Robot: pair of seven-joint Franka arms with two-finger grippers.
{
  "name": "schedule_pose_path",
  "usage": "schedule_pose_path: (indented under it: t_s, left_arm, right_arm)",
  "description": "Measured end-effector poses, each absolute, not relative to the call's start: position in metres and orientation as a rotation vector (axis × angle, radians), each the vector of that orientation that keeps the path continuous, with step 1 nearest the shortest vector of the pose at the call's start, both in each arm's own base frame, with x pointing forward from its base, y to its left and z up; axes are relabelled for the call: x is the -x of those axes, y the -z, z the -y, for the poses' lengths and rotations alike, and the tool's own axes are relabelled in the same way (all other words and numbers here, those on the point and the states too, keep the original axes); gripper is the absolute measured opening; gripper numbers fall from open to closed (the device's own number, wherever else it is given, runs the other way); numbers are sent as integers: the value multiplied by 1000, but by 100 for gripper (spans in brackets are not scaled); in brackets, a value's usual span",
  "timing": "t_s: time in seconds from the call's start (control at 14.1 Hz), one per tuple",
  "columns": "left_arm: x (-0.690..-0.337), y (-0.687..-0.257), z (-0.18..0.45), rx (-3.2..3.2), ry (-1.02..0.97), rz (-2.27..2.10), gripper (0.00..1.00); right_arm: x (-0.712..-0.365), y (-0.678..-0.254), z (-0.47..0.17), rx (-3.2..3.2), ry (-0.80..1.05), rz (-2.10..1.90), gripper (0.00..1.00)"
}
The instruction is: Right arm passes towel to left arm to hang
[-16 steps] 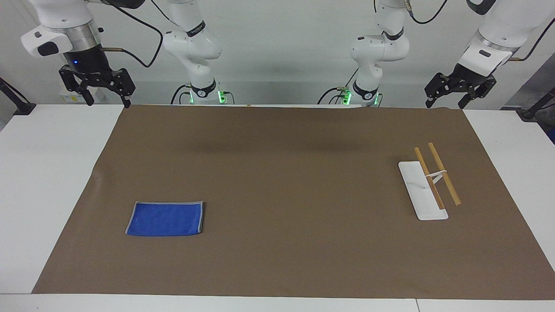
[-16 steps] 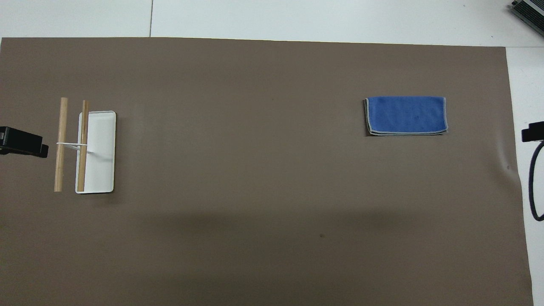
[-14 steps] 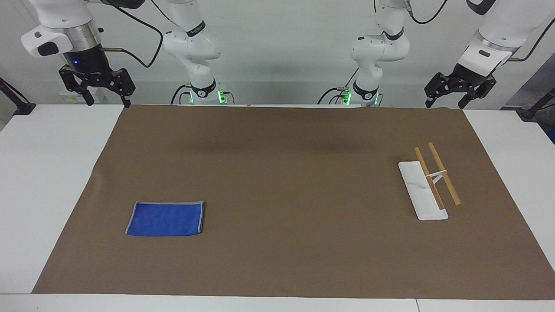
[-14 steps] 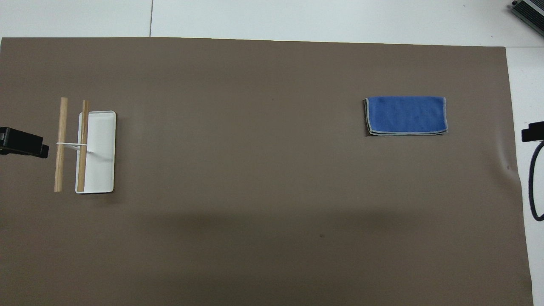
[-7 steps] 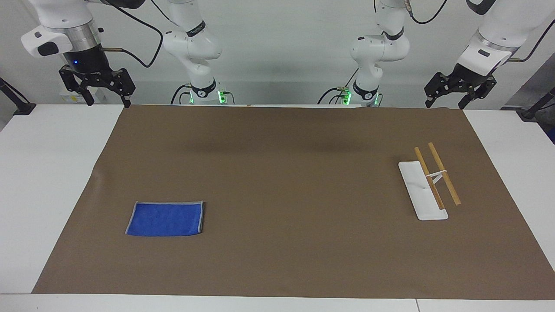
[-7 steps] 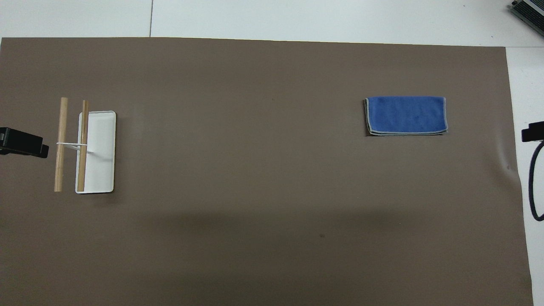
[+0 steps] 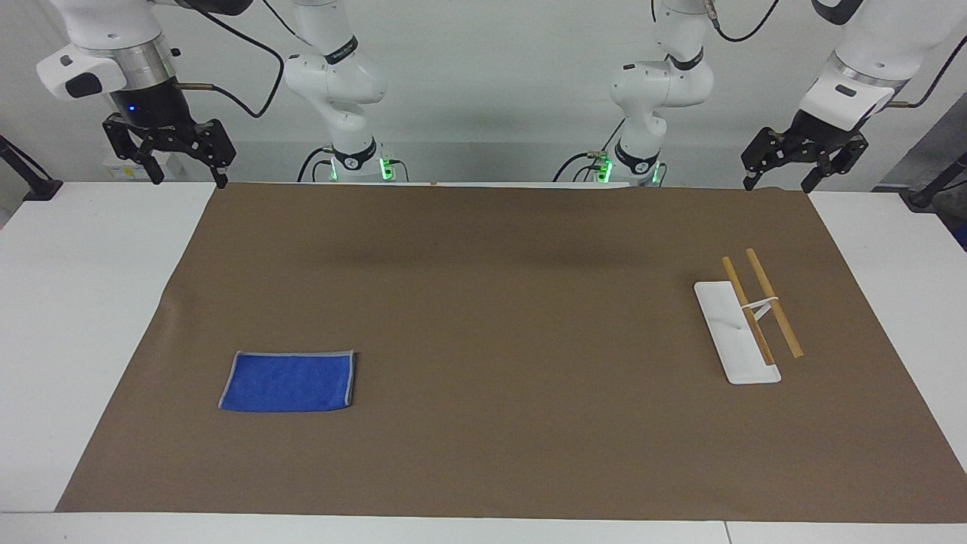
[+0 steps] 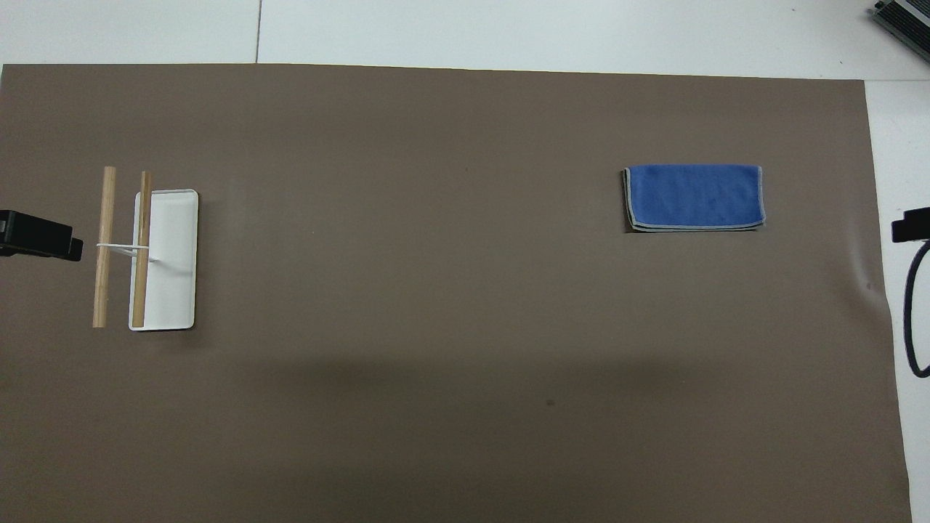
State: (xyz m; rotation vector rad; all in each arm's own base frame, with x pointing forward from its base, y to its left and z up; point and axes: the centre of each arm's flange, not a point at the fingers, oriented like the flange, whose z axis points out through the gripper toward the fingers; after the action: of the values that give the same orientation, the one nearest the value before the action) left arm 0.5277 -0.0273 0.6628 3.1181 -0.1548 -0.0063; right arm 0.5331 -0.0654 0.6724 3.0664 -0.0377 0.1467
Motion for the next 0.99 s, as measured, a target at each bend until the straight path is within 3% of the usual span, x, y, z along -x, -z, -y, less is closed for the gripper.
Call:
schedule_pose_path:
  t_s: [0.99]
  left_arm:
    - [-527,-663,37,-3117,5,182,100]
  right_arm:
    - [-528,-671,57,-3134,-120,32,100]
